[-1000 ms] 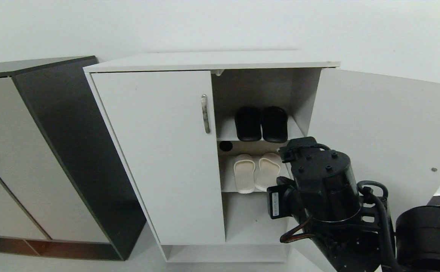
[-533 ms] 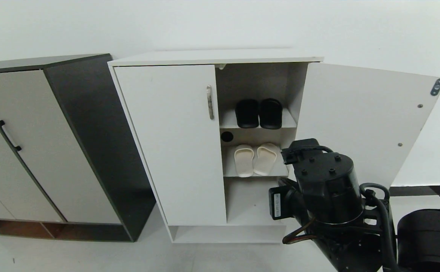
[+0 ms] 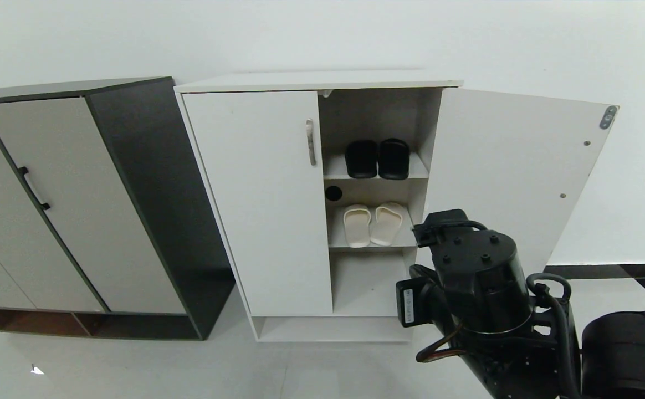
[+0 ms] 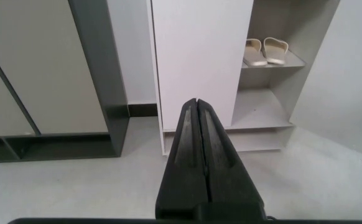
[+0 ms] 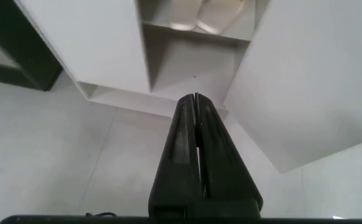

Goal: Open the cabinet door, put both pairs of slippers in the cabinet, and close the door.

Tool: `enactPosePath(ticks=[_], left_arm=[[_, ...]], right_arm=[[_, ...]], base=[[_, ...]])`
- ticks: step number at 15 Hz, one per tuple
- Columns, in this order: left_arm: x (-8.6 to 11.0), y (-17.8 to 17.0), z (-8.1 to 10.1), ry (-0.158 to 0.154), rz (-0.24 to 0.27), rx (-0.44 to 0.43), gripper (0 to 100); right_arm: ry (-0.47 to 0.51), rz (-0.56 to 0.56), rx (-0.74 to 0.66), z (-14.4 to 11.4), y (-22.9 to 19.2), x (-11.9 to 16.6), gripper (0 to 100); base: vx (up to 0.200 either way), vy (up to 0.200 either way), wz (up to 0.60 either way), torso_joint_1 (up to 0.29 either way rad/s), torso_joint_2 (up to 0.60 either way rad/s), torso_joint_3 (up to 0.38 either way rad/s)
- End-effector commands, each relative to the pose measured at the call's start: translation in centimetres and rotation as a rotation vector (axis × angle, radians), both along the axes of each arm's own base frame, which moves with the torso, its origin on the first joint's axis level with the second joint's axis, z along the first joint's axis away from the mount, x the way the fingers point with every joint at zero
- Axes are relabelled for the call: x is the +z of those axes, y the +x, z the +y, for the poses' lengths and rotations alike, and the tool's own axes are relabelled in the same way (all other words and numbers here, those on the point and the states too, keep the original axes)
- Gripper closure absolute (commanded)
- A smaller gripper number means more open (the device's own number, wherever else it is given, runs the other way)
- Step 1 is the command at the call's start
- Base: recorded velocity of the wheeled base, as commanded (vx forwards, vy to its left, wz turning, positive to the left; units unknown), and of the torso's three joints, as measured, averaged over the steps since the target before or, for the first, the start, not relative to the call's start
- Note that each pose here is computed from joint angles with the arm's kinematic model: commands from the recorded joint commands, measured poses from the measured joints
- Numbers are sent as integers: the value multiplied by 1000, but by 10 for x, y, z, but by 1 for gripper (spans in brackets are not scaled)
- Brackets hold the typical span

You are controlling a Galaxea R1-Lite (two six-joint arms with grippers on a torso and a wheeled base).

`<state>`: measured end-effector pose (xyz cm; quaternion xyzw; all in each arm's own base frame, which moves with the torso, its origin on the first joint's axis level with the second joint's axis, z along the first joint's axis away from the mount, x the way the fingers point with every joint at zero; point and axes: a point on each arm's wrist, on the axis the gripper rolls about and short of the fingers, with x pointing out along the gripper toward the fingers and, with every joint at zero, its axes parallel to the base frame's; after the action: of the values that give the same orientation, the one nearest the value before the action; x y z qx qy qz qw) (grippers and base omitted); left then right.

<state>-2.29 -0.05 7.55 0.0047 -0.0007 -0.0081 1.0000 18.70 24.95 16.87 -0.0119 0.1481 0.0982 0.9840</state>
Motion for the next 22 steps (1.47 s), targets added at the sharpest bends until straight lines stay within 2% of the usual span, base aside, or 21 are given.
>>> enactPosePath(ticks=[1, 14, 17, 22], left_arm=[[0, 0, 0, 0, 1, 1, 100], [0, 0, 0, 0, 1, 1, 100], [0, 0, 0, 0, 1, 1, 100], [0, 0, 0, 0, 1, 1, 100]], right_arm=[[-8, 6, 0, 1, 1, -3, 100], [-20, 13, -3, 1, 2, -7, 100], [-23, 13, -5, 1, 3, -7, 100], [-21, 13, -11, -1, 4, -7, 100]], base=[[0, 0, 0, 0, 0, 0], [0, 0, 0, 0, 0, 0], [0, 0, 0, 17, -165, -253], [0, 0, 0, 67, -480, -352]])
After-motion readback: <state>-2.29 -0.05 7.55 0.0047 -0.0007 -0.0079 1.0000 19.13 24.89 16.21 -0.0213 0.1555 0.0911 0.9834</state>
